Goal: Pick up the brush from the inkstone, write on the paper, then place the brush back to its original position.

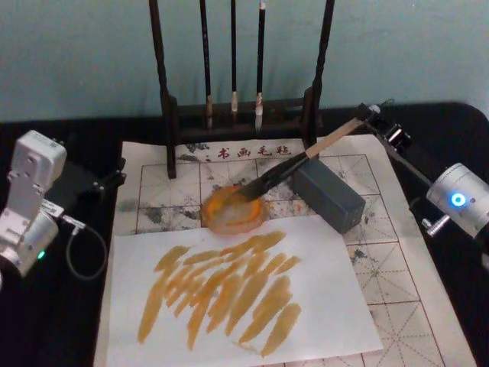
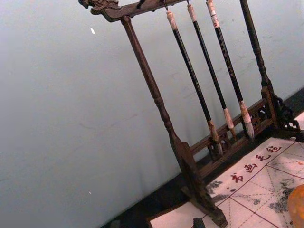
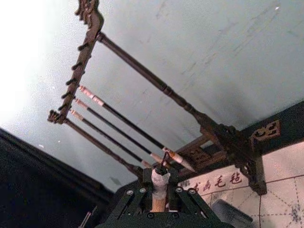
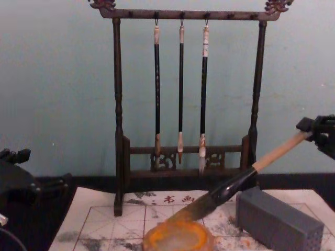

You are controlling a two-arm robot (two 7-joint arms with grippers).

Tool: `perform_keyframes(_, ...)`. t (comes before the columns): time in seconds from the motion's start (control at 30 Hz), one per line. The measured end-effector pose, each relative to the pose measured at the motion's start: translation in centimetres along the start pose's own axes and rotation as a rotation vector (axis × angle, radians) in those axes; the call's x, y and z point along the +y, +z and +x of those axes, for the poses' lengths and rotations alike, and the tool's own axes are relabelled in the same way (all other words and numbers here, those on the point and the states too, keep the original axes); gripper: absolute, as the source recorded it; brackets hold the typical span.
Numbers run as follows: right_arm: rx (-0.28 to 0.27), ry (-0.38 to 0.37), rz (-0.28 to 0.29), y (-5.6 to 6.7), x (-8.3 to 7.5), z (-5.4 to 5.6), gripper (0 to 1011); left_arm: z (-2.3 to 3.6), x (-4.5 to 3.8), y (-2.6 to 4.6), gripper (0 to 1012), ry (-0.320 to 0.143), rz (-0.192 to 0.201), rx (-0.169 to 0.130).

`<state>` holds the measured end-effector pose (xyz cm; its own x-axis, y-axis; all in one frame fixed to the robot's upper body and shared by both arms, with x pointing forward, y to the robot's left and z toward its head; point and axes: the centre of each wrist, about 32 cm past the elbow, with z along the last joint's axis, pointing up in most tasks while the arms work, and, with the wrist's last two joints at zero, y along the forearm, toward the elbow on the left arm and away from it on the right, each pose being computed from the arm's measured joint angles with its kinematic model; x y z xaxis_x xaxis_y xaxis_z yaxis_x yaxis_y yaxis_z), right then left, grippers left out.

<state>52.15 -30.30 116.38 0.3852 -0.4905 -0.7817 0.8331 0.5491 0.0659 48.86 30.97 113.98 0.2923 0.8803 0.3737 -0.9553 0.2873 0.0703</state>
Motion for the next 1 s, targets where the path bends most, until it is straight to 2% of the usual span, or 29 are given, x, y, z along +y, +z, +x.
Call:
perform_keyframes(0.17,-0.015,0.02,-0.023,0.1,-0.5,-0.1,200,0.0,0.0,0.0,1001,0.0,0.0,0.0)
perform_keyframes(0.77,-0.099,0.134,-0.172,0.4,-2.2,-0.3,200,0.0,0.0,0.0,1001,0.0,0.0,0.0)
perform_keyframes(1.0,-0.126,0.16,-0.204,0.5,-2.5,-0.4,200,0.0,0.0,0.0,1001,0.0,0.0,0.0)
